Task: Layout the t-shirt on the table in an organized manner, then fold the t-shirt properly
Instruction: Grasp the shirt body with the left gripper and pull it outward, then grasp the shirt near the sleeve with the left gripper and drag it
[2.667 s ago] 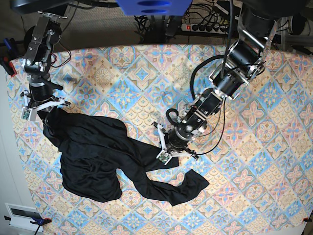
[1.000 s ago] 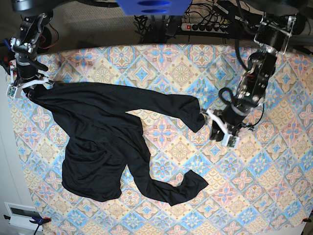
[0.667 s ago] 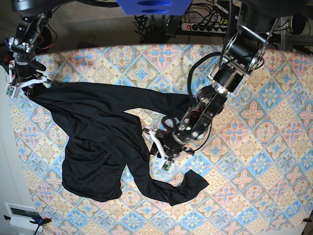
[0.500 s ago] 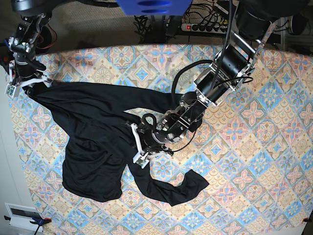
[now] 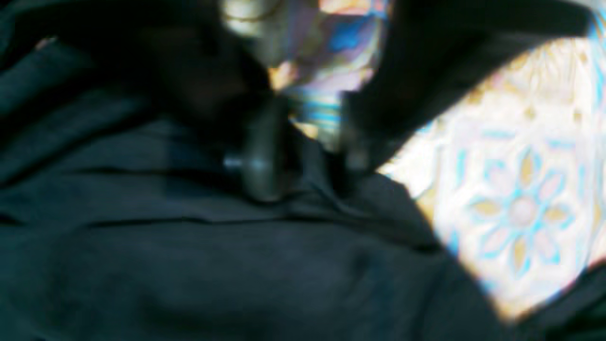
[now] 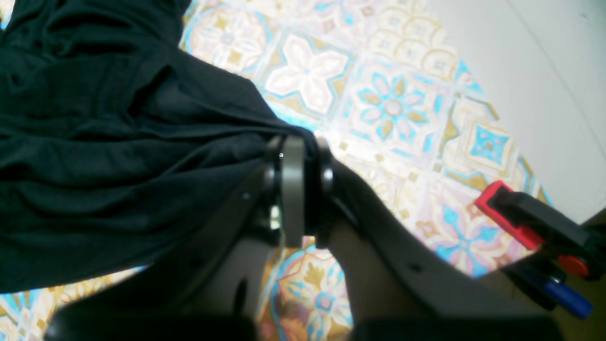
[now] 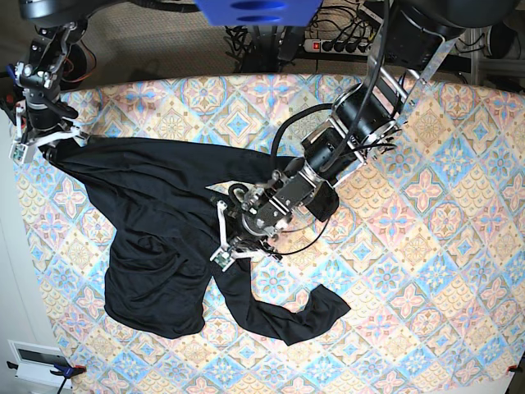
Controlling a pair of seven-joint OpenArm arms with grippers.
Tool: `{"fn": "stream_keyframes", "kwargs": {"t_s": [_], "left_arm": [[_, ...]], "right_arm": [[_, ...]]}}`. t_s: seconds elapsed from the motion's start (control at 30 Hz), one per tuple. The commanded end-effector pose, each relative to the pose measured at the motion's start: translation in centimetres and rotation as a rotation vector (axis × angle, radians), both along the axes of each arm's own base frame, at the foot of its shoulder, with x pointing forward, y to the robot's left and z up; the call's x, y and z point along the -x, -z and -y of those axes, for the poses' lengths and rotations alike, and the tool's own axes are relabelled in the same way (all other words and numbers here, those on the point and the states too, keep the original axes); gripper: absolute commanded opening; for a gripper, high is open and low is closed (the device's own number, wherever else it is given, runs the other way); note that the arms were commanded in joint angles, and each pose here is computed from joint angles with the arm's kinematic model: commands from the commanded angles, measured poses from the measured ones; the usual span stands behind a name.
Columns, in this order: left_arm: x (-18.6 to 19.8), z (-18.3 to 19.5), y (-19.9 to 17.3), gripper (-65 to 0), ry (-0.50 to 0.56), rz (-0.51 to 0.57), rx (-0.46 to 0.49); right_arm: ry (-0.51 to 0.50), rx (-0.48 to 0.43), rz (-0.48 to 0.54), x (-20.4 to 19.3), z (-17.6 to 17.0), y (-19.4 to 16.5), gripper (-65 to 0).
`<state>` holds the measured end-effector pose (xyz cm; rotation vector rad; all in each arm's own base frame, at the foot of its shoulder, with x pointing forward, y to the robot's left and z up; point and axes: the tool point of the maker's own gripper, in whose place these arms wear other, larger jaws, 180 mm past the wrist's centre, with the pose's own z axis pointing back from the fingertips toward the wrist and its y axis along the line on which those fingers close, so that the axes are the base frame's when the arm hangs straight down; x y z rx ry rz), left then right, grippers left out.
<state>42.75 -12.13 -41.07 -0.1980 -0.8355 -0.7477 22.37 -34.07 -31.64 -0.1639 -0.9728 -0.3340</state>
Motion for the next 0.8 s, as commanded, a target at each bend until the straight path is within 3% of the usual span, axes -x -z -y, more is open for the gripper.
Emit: {"fn": "stream_keyframes", "kwargs": {"t_s": [0.0,0.13,0.27,0.53,0.77], "left_arm": [[-1.2,0.2,-1.5,-63.2,0.006,0.041,0.009],[-2.3,-2.4,-2.9,-64.8,-0.001,0.106,0.025],[-1.7,-5.3,-7.3,-65.0,-0.012,0.193,0.131],[-2.4,-18.4,-11.9,-65.0,-0.29,0.18,0.288],[-1.6,-29.9,-18.7,-65.0,-0.474,0.292,0.405]], "right_arm": [[-0.007,0.027,0.044,-0.6,0.4,-1.4,-64.9],[-0.007,0.027,0.044,-0.6,0.4,-1.4,-64.9],[-0.007,0.027,0.044,-0.6,0.4,-1.4,-64.9],[-0.021,0.022,0.044,-0.8,-0.1,-1.3,-64.9],[-0.136,-0.143,0.079,-2.3,-5.4,-0.4,-64.9]]}}
